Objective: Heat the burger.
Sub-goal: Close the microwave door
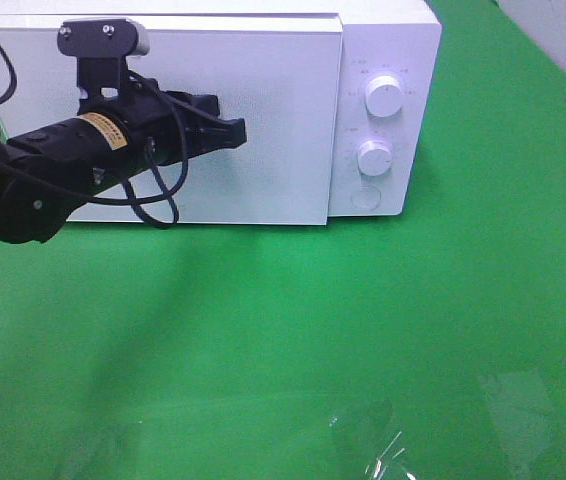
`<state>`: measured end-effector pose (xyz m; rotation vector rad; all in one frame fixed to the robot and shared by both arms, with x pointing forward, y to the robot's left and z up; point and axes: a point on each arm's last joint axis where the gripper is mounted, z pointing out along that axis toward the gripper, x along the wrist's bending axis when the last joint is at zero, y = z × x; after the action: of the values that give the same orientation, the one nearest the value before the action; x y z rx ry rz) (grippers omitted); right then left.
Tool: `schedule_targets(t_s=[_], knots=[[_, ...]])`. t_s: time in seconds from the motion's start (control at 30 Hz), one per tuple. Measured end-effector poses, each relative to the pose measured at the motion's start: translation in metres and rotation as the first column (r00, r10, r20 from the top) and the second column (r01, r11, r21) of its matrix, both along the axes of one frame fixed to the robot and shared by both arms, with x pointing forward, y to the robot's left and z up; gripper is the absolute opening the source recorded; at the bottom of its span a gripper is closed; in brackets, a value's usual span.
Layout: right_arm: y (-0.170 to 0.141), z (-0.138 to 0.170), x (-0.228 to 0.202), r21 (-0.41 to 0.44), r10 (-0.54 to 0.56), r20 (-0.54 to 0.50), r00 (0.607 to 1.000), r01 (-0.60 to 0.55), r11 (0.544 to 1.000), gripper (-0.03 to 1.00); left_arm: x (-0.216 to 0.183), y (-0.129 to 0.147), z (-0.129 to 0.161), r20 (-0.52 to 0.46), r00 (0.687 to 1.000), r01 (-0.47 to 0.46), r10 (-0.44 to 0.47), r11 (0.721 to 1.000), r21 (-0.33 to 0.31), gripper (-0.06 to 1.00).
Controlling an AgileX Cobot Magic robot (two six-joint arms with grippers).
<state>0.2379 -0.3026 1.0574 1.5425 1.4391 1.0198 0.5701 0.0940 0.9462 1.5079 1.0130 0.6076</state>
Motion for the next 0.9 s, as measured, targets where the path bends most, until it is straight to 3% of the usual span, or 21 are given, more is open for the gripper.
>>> schedule_targets(t_s=[0.5,0.67,0.83,0.87,0.9], knots=[[0.0,0.0,0.0,0.0,0.0,0.0,1.0,0.0,1.0,0.76,0.017,-0.032,-0.001,0.031,0.997,0.071,-0.071,0.997,0.017,0.0],[0.0,0.0,0.0,0.0,0.0,0.0,1.0,0.0,1.0,0.76,0.013,-0.036,-0.003,0.0,0.997,0.078,-0.079,0.996,0.031,0.0],[0.0,0.0,0.0,0.0,0.0,0.0,1.0,0.0,1.0,0.76,-0.002,-0.033,-0.001,-0.045,0.998,0.049,-0.049,0.999,0.002,0.0],[0.0,0.0,0.0,0.0,0.0,0.0,1.0,0.0,1.0,0.76,-0.008,-0.033,0.0,-0.055,0.997,0.051,-0.051,0.999,0.001,0.01],[0.0,0.0,0.0,0.0,0.0,0.0,1.0,0.0,1.0,0.76,-0.019,-0.034,0.0,-0.075,0.995,0.065,-0.064,0.998,0.008,0.1]])
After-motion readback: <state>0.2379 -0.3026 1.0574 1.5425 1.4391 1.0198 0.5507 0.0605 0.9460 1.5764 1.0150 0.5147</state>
